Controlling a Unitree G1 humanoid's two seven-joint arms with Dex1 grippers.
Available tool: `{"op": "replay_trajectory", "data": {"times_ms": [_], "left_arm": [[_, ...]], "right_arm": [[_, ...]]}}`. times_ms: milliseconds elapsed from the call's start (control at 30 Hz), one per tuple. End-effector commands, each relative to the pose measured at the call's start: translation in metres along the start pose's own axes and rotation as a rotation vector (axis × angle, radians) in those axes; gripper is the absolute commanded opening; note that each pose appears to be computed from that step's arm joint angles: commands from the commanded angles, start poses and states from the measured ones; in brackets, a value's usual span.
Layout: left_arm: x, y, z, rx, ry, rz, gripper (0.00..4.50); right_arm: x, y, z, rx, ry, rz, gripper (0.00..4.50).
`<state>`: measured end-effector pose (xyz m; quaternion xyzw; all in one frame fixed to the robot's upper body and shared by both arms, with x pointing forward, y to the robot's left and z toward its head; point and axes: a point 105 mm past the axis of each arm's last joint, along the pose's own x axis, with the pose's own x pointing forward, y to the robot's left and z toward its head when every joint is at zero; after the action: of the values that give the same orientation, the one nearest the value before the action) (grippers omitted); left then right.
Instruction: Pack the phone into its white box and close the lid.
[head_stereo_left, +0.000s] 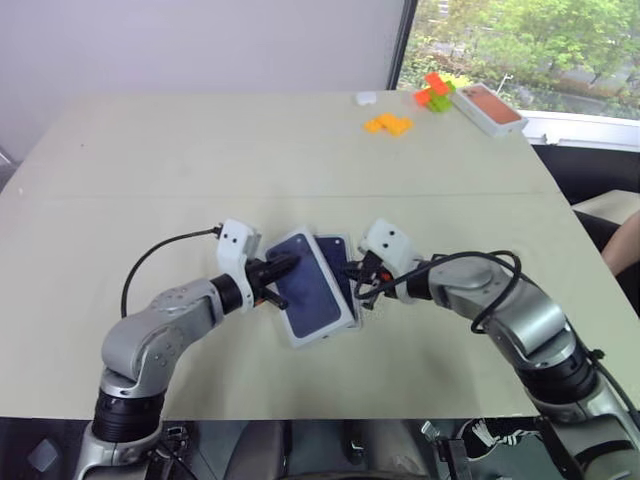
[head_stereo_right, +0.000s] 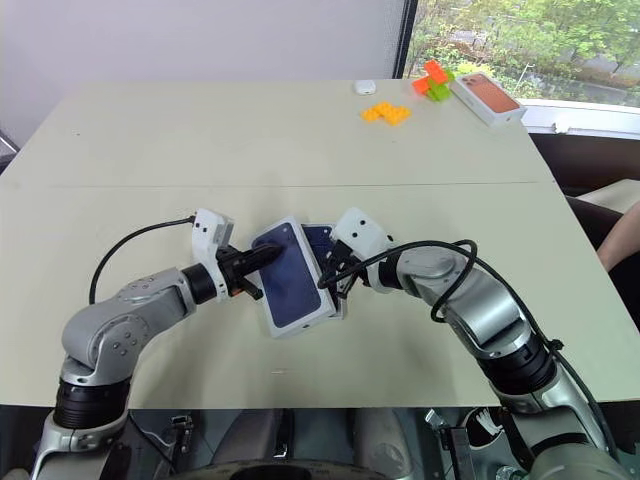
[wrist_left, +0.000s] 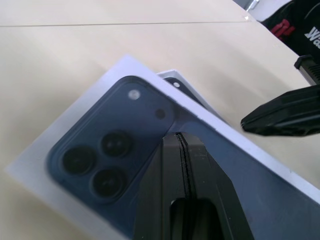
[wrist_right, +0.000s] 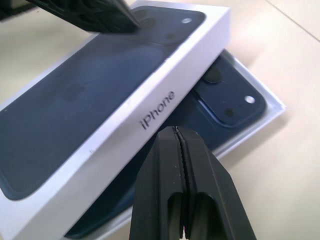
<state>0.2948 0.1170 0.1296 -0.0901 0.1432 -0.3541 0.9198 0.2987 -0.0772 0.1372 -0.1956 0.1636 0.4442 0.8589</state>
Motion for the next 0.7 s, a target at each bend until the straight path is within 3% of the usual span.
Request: {"op": "replay_trajectory", "data": {"times_ms": [33, 167, 300, 700], "left_arm": [[-0.016, 0.004, 0.015, 0.026, -0.045, 0.004, 0.0], [-0.038, 0.027, 0.011, 0.032, 0.007, 0.096, 0.0], [-0.04, 0.037, -0.018, 0.085, 0.165, 0.171, 0.0], [0.002, 0.006, -0.03, 0.039, 0.172, 0.124, 0.0]], "right_arm": [[-0.008, -0.003, 0.012, -0.04, -0.045, -0.029, 0.06], [-0.008, -0.004, 0.013, -0.041, -0.049, -0.029, 0.06], [-0.005, -0.004, 0.013, -0.043, -0.051, -0.023, 0.06], [-0.004, -0.006, 0.009, -0.065, -0.025, -0.025, 0.06]]}}
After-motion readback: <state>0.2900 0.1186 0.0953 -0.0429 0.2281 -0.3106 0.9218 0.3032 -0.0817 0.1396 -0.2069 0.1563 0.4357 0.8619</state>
